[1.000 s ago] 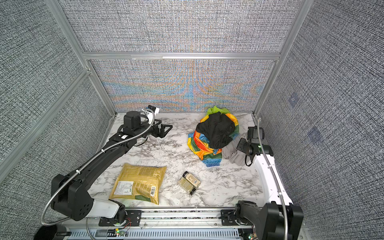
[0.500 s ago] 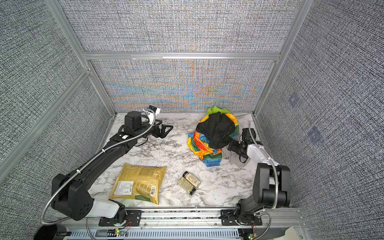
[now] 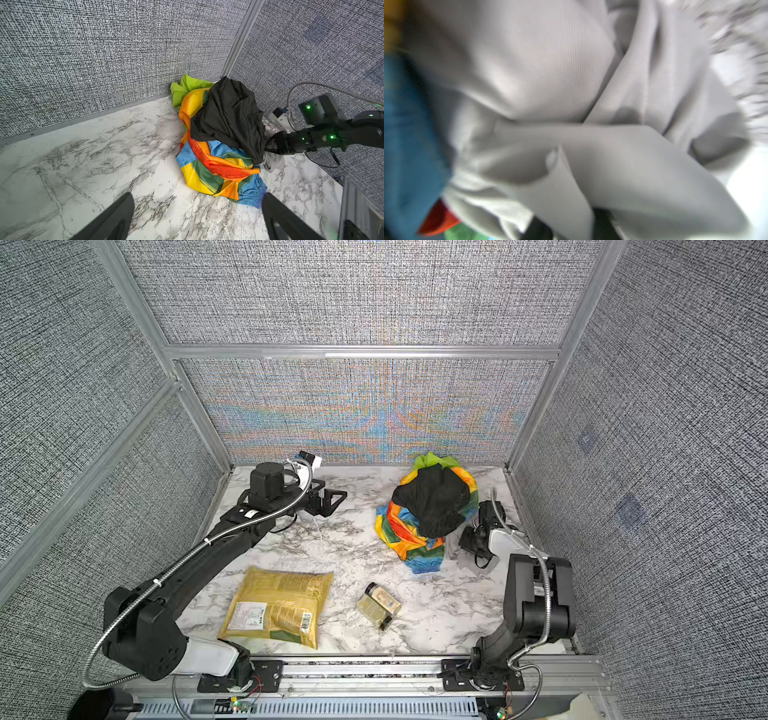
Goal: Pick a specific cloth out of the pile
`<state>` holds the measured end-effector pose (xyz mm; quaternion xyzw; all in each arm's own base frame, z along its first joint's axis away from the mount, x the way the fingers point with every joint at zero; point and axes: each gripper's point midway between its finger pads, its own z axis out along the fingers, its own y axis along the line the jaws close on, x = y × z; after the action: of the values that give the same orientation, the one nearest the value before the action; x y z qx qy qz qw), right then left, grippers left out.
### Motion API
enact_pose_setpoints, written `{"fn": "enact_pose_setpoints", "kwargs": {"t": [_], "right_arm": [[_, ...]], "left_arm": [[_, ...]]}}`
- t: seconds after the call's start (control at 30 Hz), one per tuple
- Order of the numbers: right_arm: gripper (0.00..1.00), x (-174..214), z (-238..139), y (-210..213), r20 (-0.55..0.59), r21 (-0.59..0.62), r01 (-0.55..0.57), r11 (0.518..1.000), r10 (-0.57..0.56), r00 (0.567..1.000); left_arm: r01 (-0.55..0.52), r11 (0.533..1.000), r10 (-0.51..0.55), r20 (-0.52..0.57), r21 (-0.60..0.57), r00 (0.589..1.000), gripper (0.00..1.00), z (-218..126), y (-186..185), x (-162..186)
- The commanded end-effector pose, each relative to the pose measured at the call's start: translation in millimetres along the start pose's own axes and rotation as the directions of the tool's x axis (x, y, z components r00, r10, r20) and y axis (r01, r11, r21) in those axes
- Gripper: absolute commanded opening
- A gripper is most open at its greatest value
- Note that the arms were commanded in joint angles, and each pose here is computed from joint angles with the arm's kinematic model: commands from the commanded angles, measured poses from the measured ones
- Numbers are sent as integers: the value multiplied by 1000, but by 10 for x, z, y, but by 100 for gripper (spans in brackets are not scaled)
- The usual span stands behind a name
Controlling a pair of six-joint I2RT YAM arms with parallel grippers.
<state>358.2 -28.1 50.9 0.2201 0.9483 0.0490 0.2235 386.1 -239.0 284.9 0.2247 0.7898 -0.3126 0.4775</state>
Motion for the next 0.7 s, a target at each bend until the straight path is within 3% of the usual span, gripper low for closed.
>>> {"fn": "enact_pose_setpoints", "kwargs": {"t": [0.0, 0.13, 0.43, 0.67], "right_arm": [[9, -112, -135, -81, 62, 54, -7, 999, 4, 998], [0, -169, -297, -125, 104, 79, -9, 997, 0, 995], [0, -393, -861, -218, 227, 146, -26, 989, -8, 974], [0, -675, -1412, -112, 338, 114, -28, 993, -12, 941]], "left_arm": [[-18, 1000, 18, 13, 5, 1000, 99, -3, -20, -57], [-20, 1000, 20, 12, 6, 1000, 99, -4, -27, -55], [-21, 1000, 21, 16, 8, 1000, 99, -13, -41, -68], [-24, 1000, 24, 23, 7, 999, 99, -36, -47, -89]]}}
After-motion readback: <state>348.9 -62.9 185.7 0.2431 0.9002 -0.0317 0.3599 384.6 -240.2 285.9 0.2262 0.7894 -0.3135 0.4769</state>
